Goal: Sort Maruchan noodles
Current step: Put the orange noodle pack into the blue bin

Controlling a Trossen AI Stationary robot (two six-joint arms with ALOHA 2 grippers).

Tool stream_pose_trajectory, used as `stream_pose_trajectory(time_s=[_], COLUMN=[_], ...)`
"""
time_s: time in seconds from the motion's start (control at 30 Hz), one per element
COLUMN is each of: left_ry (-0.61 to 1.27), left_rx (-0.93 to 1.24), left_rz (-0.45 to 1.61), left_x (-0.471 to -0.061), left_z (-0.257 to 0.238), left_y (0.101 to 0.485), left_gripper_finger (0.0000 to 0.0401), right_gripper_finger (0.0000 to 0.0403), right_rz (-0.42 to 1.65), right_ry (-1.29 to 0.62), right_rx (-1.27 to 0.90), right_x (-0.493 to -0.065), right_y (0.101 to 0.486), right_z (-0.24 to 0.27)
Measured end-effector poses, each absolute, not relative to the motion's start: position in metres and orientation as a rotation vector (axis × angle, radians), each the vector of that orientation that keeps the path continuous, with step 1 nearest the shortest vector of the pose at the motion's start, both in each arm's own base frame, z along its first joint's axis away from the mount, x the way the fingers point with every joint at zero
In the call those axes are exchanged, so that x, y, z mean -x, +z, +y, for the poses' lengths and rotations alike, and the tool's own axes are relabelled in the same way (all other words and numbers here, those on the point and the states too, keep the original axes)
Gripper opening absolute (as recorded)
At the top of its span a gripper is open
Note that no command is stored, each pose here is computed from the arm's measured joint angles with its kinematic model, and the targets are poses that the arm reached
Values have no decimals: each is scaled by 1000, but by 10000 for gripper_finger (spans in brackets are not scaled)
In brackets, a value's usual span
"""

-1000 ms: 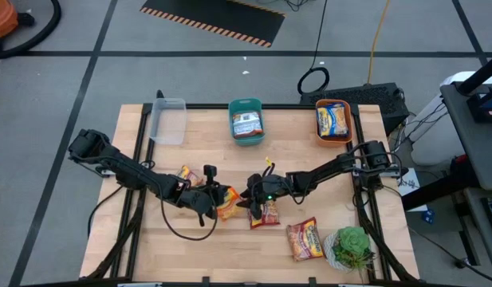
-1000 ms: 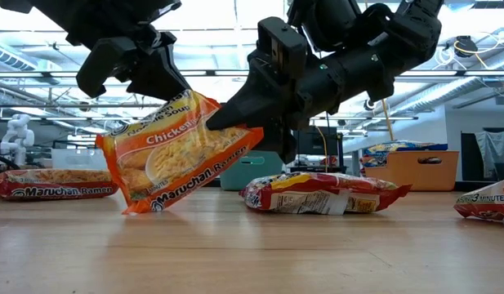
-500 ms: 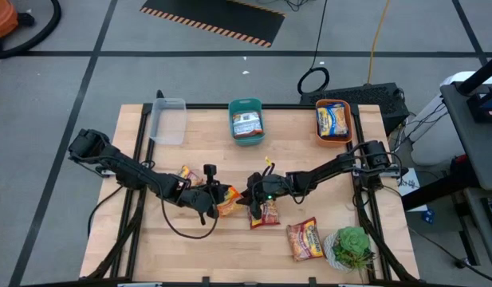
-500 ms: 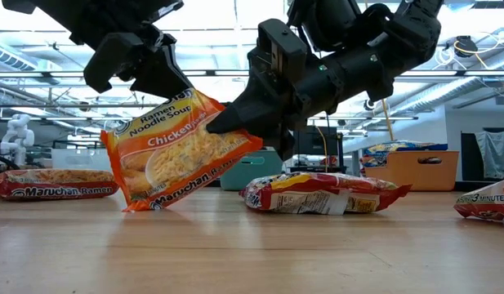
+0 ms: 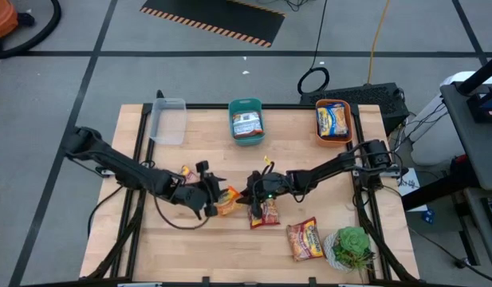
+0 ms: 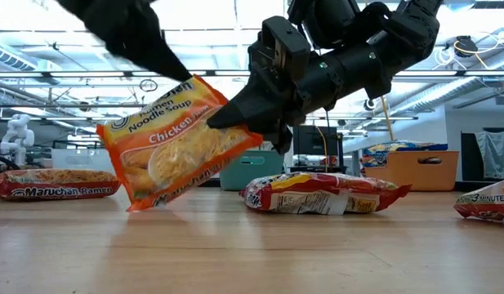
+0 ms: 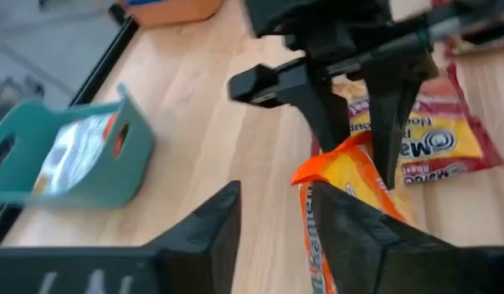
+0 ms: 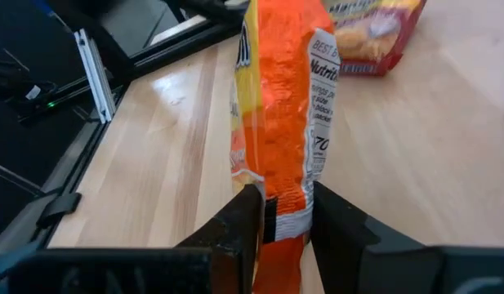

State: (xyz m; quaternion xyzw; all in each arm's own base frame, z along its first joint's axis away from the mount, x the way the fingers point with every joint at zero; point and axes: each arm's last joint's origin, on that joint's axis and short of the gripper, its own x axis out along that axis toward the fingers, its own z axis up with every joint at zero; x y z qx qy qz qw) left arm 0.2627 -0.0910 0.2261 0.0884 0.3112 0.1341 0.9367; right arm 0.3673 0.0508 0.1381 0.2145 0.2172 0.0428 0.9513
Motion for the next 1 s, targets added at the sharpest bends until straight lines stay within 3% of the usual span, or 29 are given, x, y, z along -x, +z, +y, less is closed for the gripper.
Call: stream_pose_trajectory(time_s=[0.27, 0.63, 1.0], left_ry=[323, 252, 201], left_rx=[-17, 88, 143], left_rz=[665, 722, 669], left_x=[-238, -229, -230], left_z=[-82, -93, -104], left_y=[265, 263, 267], left_gripper_finger=[179, 179, 179], right_gripper_finger=[82, 82, 82], right_rz=[417, 368, 402], right_ry=[110, 175, 98], right_rx=[-345, -192, -155], right_x=[-360, -343, -300], right_y=[163, 203, 244], right_z=[50, 59, 53])
